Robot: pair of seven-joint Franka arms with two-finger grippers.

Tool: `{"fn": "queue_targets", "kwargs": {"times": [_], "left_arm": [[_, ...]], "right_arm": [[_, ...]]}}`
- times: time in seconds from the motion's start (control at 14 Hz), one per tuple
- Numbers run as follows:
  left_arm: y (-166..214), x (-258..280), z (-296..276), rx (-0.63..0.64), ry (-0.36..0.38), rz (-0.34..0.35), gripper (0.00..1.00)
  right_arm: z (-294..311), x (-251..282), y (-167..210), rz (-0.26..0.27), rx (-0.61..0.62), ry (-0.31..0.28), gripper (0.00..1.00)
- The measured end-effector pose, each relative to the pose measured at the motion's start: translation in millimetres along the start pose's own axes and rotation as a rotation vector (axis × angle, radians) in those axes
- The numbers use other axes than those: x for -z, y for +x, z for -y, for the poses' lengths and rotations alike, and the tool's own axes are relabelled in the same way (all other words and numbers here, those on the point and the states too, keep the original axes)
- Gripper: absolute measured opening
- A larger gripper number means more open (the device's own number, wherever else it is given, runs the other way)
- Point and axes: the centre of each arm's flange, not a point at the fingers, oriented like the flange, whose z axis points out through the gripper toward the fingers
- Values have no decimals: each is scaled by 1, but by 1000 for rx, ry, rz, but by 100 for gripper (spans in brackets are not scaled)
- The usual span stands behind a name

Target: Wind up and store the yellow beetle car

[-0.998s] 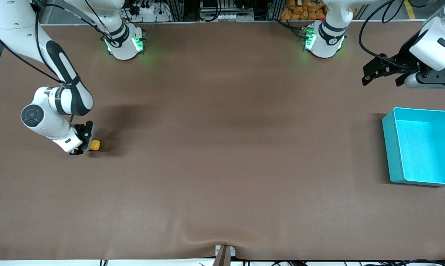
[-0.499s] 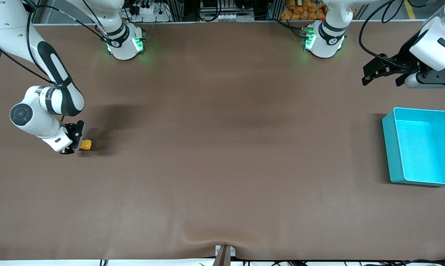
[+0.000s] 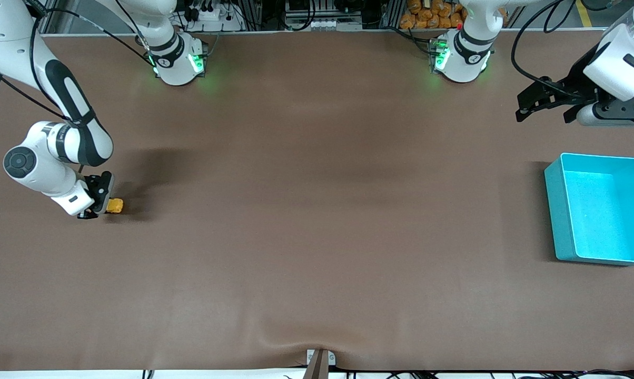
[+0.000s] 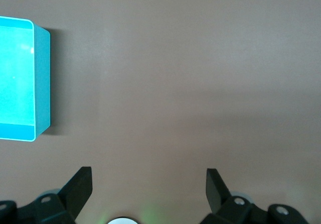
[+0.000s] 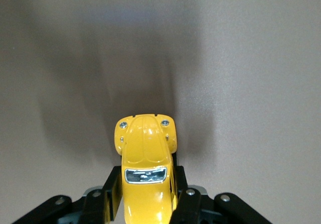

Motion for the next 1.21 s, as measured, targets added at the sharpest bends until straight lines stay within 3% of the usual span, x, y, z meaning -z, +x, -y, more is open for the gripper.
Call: {"fn": "queue_targets", "kwargs": {"times": [0.29, 0.36, 0.71, 1.0, 1.21], "left_arm": [[0, 0, 0, 0, 0, 0, 100], [0, 0, 0, 0, 0, 0, 100], [0, 1, 0, 0, 0, -2, 100], [0, 2, 0, 0, -1, -3, 100], [0, 2, 0, 0, -1, -4, 100]], "right_arm": [[-1, 0, -9, 1, 15, 3, 45], [-1, -3, -15, 0, 18, 18, 50], [-16, 12, -57, -22, -26, 128, 100], [-28, 40, -74, -46, -25, 101, 100], [-32, 55, -81, -71, -42, 131, 100]]}}
